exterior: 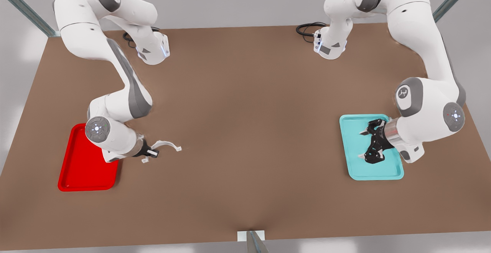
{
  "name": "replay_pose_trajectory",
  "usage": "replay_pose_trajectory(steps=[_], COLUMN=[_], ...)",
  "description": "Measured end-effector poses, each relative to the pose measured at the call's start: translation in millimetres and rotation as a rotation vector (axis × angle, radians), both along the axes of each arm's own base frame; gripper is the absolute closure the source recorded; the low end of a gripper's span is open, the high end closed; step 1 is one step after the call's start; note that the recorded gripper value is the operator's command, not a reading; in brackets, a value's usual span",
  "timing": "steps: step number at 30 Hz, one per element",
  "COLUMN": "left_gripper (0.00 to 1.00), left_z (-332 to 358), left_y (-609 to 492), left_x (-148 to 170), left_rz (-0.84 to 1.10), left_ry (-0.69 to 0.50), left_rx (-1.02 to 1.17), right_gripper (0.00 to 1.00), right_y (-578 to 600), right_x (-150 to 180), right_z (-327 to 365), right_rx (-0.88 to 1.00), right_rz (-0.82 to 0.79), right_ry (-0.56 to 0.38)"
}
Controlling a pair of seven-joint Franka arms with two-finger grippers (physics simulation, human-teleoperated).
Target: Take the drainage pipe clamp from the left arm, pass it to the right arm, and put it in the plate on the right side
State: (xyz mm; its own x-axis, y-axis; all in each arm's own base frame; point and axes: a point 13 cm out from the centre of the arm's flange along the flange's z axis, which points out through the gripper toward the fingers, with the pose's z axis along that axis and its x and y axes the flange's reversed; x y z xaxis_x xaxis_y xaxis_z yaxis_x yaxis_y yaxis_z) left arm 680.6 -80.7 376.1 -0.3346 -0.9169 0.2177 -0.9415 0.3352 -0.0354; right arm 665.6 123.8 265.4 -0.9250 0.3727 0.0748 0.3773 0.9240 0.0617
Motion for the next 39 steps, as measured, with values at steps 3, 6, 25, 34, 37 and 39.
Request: replay_pose_trajectory(steps=[3,6,25,34,37,39], left_gripper=[0.00,0.00,0.00,0.00,0.00,0.00], left_z=[58.0,52.5,19.5,23.4,22.7,23.3], left_y=[39.6,29.6,33.2,32.1,30.9,30.5], left_x=[-38.2,-47.3,-8.8,-5.8,-5.8,-5.6], left_rz=[-0.185,-0.396,-1.043,-1.199,-1.238,-1.260], left_ry=[-0.063,-0.052,-0.193,-0.221,-0.224,-0.228], left_rx=[0.090,0.145,0.154,0.160,0.159,0.159], right_gripper=[0.79,0.79,0.00,0.00,0.00,0.00], right_y=[-103.7,-181.7,-381.0,-90.3,-54.2,-77.7], right_x=[5.8,1.2,-26.6,18.5,-39.3,-53.7], right_z=[-34.3,-53.8,-186.5,203.2,214.5,210.8], right_rx=[0.017,-0.004,0.066,-0.214,-0.228,-0.173], right_rz=[-0.057,-0.042,0.241,0.730,0.714,0.637], right_ry=[0.044,0.057,0.026,-0.257,-0.154,-0.110])
